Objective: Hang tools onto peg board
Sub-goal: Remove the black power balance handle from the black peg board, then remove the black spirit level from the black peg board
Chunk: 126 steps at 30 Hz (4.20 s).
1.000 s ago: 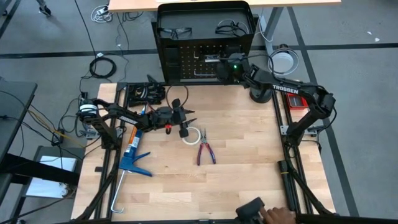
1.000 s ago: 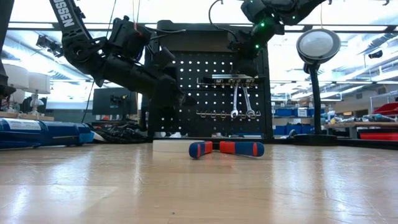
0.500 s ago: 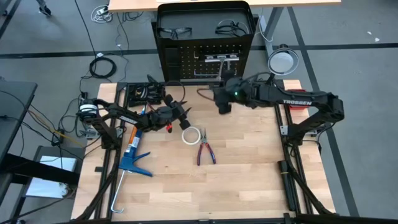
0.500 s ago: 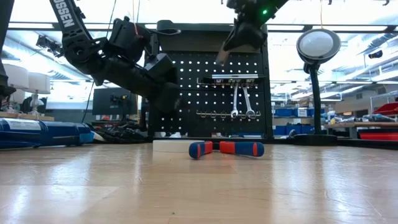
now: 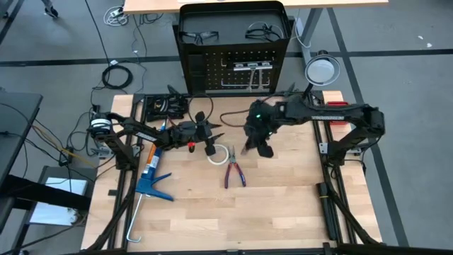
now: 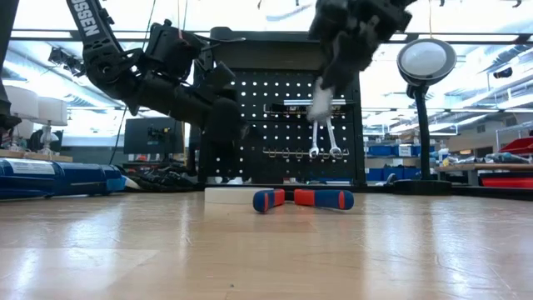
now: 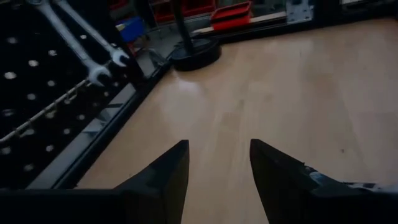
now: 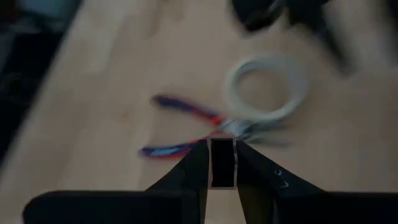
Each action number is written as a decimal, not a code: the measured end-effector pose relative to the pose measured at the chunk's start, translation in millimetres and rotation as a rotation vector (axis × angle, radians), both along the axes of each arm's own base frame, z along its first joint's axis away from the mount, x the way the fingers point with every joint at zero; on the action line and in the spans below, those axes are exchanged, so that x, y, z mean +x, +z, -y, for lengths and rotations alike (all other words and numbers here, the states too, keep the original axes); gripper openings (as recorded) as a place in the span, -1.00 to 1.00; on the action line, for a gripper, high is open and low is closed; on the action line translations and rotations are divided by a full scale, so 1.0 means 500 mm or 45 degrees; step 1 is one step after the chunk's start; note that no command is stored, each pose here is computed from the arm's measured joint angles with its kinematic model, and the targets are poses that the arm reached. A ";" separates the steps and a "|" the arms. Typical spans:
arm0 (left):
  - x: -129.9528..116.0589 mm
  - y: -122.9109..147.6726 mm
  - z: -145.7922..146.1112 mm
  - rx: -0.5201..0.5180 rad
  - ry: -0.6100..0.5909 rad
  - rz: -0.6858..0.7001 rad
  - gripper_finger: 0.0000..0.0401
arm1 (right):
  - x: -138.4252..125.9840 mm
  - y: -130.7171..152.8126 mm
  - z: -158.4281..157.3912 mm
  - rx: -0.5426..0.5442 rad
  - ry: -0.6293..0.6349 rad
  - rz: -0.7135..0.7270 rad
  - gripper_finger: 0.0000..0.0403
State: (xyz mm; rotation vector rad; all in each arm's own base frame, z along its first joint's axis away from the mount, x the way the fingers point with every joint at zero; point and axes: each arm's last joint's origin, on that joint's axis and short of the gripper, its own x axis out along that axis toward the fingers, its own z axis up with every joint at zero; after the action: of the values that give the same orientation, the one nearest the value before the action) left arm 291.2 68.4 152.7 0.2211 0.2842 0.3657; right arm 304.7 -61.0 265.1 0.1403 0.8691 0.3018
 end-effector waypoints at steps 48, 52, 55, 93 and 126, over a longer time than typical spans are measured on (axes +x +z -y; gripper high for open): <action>0.000 0.001 0.000 -0.006 0.013 0.013 -0.14 | -0.046 0.027 0.164 -1.780 -0.468 0.160 -0.01; 0.000 0.001 0.000 -0.019 0.016 0.019 -0.14 | -0.063 0.045 0.207 -1.783 -0.549 0.168 0.00; 0.000 0.001 0.000 -0.018 0.016 0.020 -0.14 | -0.069 0.050 0.229 -1.791 -0.586 0.132 -0.01; -0.004 -0.003 -0.010 0.001 0.032 -0.024 -0.14 | -0.033 0.040 0.334 -1.700 -0.605 -0.038 -0.69; -0.003 -0.003 -0.010 0.017 0.029 -0.026 -0.14 | -0.020 0.050 0.310 -1.680 -0.614 0.048 -0.23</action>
State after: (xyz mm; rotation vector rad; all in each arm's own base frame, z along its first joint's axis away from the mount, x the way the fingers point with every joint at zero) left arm 289.5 73.2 151.3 0.2354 0.3048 0.3878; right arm 294.7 -216.2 290.4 -0.8704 0.8216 -0.7396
